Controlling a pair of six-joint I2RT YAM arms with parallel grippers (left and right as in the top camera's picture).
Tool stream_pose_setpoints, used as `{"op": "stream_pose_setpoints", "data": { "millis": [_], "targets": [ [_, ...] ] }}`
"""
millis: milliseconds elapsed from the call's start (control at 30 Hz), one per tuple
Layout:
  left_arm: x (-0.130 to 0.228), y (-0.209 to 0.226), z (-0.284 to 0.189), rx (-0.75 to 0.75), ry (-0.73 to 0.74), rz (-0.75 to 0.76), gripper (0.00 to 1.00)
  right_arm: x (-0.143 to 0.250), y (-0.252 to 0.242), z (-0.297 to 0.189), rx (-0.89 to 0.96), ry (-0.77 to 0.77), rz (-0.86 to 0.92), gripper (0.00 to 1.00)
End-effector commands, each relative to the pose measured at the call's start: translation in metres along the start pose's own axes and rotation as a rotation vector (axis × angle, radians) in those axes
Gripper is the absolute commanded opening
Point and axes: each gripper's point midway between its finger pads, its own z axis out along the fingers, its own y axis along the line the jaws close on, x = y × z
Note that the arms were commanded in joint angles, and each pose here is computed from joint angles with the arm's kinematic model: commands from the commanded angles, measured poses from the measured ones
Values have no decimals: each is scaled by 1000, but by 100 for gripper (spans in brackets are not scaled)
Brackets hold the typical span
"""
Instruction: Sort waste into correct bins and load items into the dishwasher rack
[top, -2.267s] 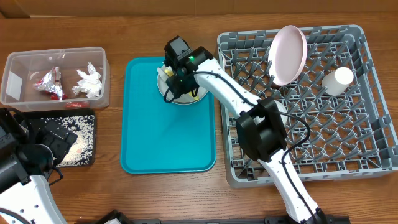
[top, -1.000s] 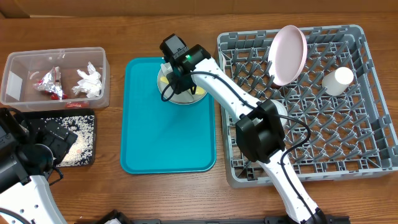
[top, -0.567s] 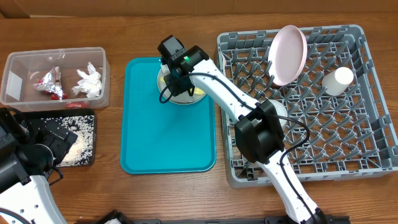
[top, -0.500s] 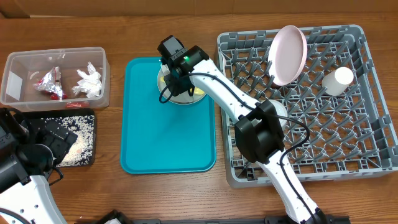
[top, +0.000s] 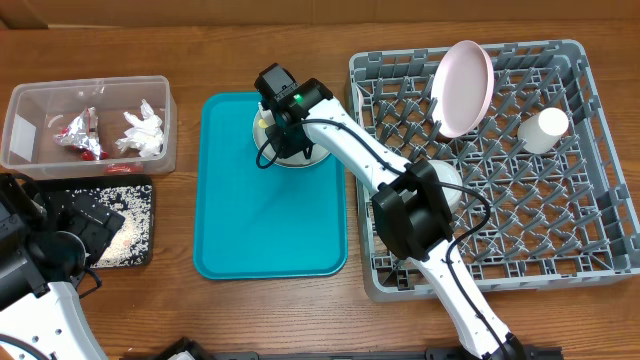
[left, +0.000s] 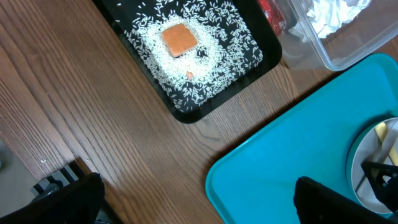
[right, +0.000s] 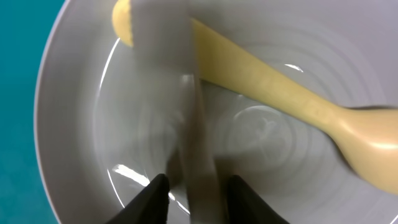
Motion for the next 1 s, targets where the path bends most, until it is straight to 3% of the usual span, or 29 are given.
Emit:
{"op": "stream_pose_setpoints", "data": {
  "millis": [0, 100, 200, 467, 633, 800, 967],
  "targets": [
    [-1, 3, 1, -13, -2, -21, 100, 1, 2, 4, -8, 5, 6, 24],
    [-1, 3, 1, -13, -2, -21, 100, 0, 2, 3, -8, 4, 7, 10],
    [-1, 3, 1, -13, -2, -21, 100, -3, 2, -3, -5, -3, 10, 4],
    [-1, 3, 1, -13, -2, -21, 100, -32, -10, -65, -12, -96, 41, 4],
    [-1, 3, 1, -13, -2, -21, 100, -45, -52, -132, 36, -181, 160, 4],
    [-1, 3, 1, -13, -2, -21, 100, -29, -119, -187, 129, -196, 321, 4],
    [-1, 3, 1, -13, -2, -21, 100, -4, -166, -198, 148, -132, 418, 4]
  ]
}}
